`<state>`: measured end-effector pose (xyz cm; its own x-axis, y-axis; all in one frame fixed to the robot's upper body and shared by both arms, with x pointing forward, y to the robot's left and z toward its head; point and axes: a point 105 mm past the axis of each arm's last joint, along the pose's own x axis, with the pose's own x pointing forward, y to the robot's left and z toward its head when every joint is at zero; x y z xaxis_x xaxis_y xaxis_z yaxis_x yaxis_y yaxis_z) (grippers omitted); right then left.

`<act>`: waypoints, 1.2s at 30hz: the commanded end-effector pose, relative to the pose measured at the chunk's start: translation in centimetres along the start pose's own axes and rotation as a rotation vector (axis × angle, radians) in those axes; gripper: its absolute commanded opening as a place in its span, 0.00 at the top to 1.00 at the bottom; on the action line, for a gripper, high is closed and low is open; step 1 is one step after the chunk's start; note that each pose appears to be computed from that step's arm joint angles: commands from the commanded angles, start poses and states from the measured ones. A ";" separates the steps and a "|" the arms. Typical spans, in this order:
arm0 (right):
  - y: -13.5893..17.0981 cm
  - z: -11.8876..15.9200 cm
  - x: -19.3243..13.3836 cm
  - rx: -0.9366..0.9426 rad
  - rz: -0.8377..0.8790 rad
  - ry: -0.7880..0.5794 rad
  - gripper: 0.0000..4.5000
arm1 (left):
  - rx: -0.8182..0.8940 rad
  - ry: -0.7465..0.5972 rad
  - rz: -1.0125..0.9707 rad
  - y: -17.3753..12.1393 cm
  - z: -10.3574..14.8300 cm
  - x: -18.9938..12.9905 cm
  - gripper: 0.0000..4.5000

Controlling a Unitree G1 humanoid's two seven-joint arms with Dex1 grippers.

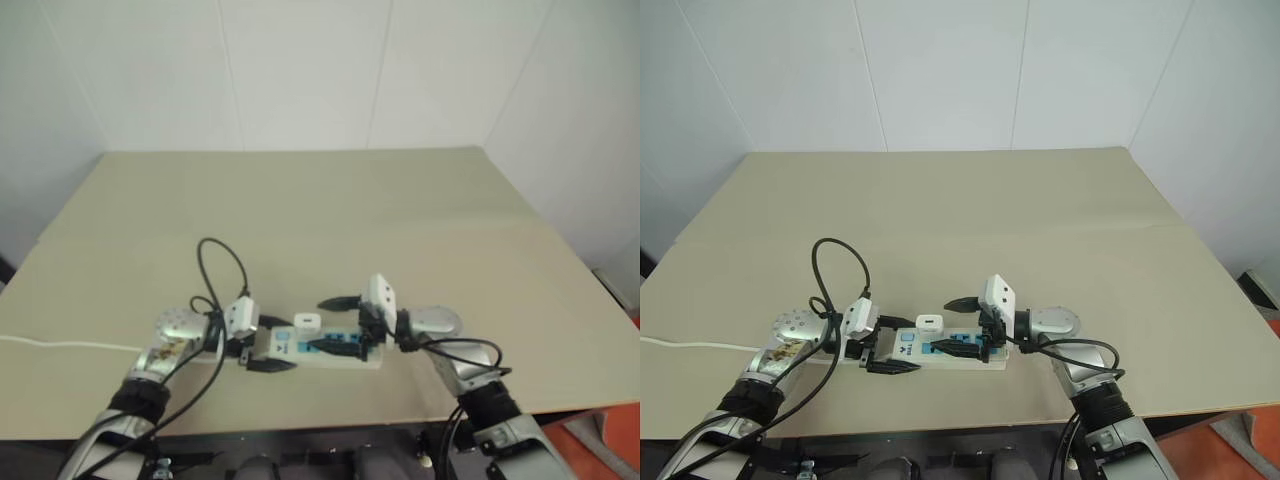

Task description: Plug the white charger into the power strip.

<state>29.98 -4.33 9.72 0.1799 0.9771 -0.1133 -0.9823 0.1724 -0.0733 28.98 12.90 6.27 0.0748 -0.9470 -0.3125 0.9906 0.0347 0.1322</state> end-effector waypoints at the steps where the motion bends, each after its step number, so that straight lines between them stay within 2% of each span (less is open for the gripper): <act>1: 0.1 1.9 0.4 -0.053 0.017 -0.028 0.01 | -0.086 0.102 0.022 -0.5 -2.6 -1.0 0.27; 12: 0.0 4.4 0.0 -0.148 0.011 -0.044 0.01 | -0.090 0.100 0.018 -0.5 -2.8 -0.8 0.27; 26: 0.6 3.0 1.6 -0.081 0.029 -0.020 0.01 | -0.092 0.114 0.023 -0.6 -3.2 -0.9 0.27; 29: 0.7 2.7 1.8 -0.073 0.036 -0.017 0.12 | -0.094 0.116 0.025 -0.7 -3.3 -1.0 0.27; 36: 0.8 3.0 2.0 -0.070 0.049 -0.030 0.68 | -0.100 0.126 0.029 -0.9 -3.6 -1.1 0.27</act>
<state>29.37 -2.08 11.24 0.1407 0.9833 -0.1157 -0.9858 0.1282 -0.1089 29.04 12.87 6.67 0.0731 -0.9502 -0.3031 0.9875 0.0263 0.1555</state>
